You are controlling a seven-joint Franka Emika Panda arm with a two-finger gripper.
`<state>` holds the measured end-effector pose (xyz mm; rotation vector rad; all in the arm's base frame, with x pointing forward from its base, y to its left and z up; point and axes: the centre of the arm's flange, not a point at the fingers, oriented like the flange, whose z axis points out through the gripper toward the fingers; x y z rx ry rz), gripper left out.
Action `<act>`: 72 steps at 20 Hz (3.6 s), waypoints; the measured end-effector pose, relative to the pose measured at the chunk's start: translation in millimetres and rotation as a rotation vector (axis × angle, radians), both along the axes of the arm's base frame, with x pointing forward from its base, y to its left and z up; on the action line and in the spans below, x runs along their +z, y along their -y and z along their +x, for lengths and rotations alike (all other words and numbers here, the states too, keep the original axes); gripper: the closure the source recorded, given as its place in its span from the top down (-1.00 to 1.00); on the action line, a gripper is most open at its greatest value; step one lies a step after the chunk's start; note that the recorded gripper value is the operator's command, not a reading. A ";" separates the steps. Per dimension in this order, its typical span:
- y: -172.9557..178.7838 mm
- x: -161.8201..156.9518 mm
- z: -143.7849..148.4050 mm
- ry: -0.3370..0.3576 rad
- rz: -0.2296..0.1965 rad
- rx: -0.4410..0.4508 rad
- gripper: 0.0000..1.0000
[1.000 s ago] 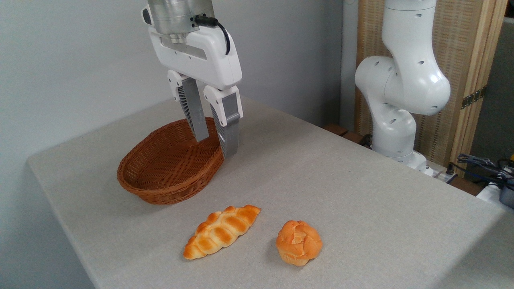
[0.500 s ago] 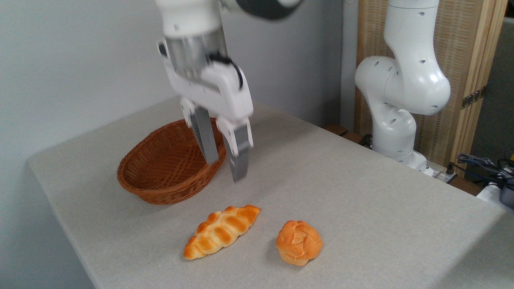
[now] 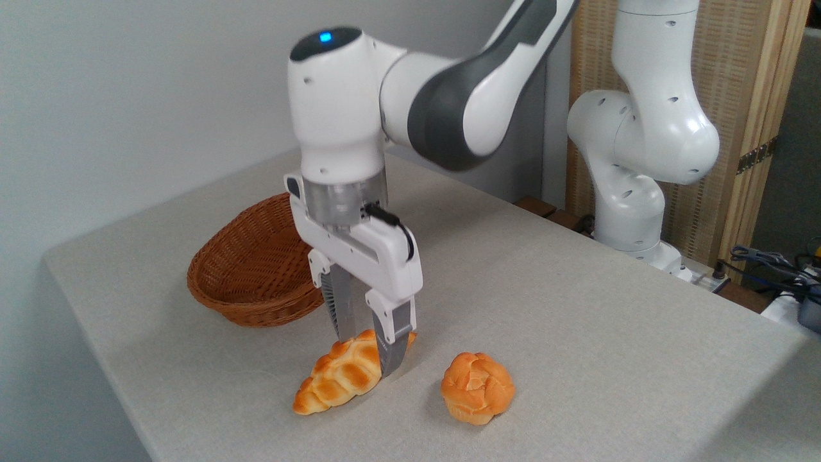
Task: Put bread into the basket
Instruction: 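Lower the gripper around the braided roll and close on it, then lift the braided roll and carry it over the wicker basket, then lower the roll into the basket and open the gripper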
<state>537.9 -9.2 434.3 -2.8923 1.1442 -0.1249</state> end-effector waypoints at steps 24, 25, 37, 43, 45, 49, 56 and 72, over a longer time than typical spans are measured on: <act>8.1 -33.8 1.1 -0.020 -0.071 0.031 -0.34; 8.2 -33.8 1.1 -0.020 -0.070 0.024 -0.34; 9.2 -15.3 8.3 -0.005 -0.072 0.006 -0.35; 20.1 68.6 20.6 -0.009 -0.171 0.019 -0.34; 27.3 90.6 18.0 -0.025 -0.193 0.024 -0.33; 77.8 100.7 9.1 -0.062 -0.204 0.025 -0.26; 208.8 61.8 -12.6 -0.129 -0.196 0.004 0.63; 242.3 5.5 1.3 -0.095 -0.224 0.033 1.00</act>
